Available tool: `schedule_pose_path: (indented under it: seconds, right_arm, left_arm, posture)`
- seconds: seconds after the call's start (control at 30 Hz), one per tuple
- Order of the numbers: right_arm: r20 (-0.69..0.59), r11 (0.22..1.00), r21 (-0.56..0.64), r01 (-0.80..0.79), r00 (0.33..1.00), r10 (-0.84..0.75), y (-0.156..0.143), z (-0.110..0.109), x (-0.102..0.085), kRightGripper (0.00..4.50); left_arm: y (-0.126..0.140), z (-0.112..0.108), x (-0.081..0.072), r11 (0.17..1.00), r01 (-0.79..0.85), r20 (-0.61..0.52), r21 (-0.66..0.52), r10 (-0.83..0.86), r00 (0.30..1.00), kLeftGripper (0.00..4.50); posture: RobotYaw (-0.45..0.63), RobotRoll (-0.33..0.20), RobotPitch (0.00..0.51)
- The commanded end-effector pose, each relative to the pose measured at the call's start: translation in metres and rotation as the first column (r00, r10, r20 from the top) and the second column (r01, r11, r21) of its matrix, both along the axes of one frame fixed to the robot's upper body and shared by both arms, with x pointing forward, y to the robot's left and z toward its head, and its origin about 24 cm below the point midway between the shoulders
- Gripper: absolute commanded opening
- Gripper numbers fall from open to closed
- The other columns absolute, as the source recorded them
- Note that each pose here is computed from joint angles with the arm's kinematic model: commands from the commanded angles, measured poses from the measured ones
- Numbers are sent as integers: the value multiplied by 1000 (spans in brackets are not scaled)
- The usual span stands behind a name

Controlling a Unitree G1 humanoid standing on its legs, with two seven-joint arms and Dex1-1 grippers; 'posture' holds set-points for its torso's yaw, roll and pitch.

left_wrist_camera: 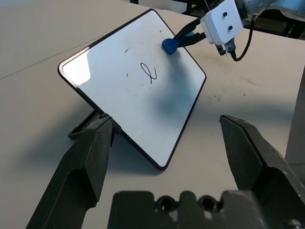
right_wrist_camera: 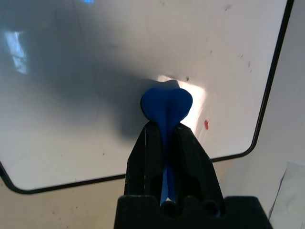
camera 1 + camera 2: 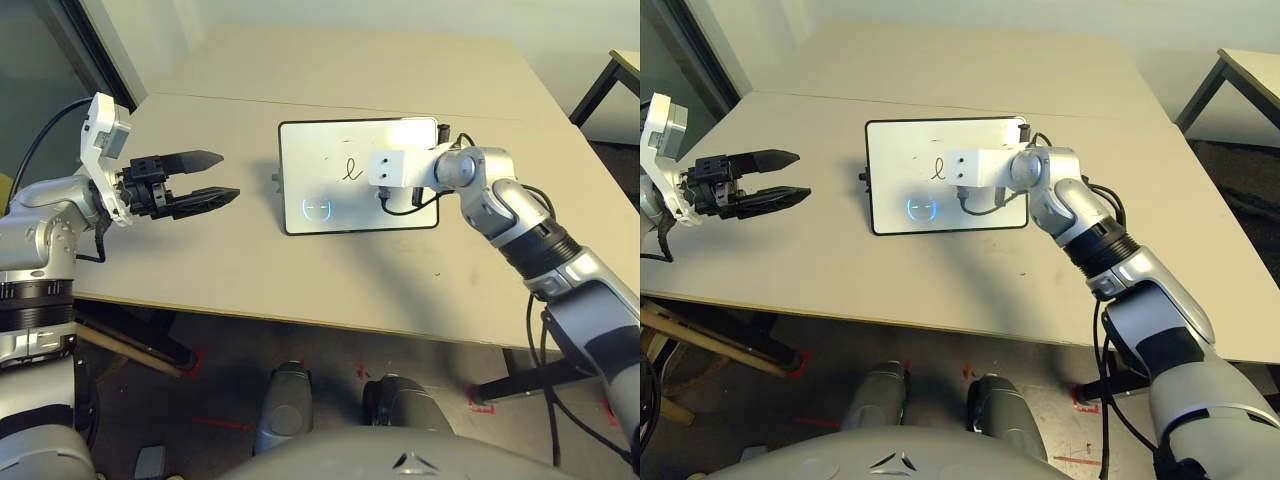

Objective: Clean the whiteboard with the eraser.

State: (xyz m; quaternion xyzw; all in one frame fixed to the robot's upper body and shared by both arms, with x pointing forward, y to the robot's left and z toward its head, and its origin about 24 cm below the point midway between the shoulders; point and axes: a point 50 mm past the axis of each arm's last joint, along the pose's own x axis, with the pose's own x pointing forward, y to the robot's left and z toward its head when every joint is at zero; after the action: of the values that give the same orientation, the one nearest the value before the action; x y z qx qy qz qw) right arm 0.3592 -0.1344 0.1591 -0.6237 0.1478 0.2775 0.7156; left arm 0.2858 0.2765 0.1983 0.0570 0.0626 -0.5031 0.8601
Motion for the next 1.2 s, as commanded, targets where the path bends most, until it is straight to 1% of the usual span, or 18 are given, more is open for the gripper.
schedule_pose_path:
  seconds: [0.03, 0.1, 0.17, 0.33, 0.4, 0.57, 0.8, 0.97, 1.2]
  right_arm:
    - [-51, 998, -22, 50, 997, -51, -14, -11, -3, 88]
    - [-53, 999, -20, 48, 997, -49, -14, -11, -4, 87]
    - [-59, 999, 6, 35, 998, -35, -10, -7, -5, 87]
    - [-80, 993, 108, -38, 996, 47, 14, 10, -16, 87]
    - [-71, 990, 121, -66, 995, 75, 22, 15, -20, 87]
    - [-56, 987, 115, -109, 992, 116, 35, 19, -27, 86]
    - [-49, 988, 71, -136, 989, 140, 43, 13, -29, 86]
    - [-39, 991, 39, -130, 991, 131, 49, 4, -24, 86]
    - [-32, 991, 22, -134, 990, 135, 59, -1, -17, 78]
  left_arm:
    - [-3, 0, 1, 1000, 21, 1, 2, -21, 1000, 4500]
    - [-3, 1, 1, 1000, 21, 1, 3, -21, 1000, 4500]
    - [-3, 1, 1, 1000, 20, 2, 4, -20, 1000, 4500]
    - [-2, 1, 1, 1000, 18, 1, 5, -18, 1000, 4500]
    - [-2, 2, 1, 1000, 17, 2, 6, -17, 1000, 4500]
    - [-2, 2, 1, 1000, 16, 5, 7, -16, 1000, 4500]
    - [-2, 3, 1, 1000, 15, 7, 9, -15, 1000, 4500]
    - [-2, 3, 1, 1000, 16, 8, 9, -16, 1000, 4500]
    - [-2, 4, 1, 1000, 15, 12, 10, -15, 1000, 4500]
  posture:
    - [343, 0, 30]
    - [344, 0, 29]
    - [345, 0, 30]
    - [347, 0, 29]
    - [347, 0, 29]
    - [349, 0, 28]
    - [351, 0, 26]
    - [352, 0, 23]
    - [357, 0, 18]
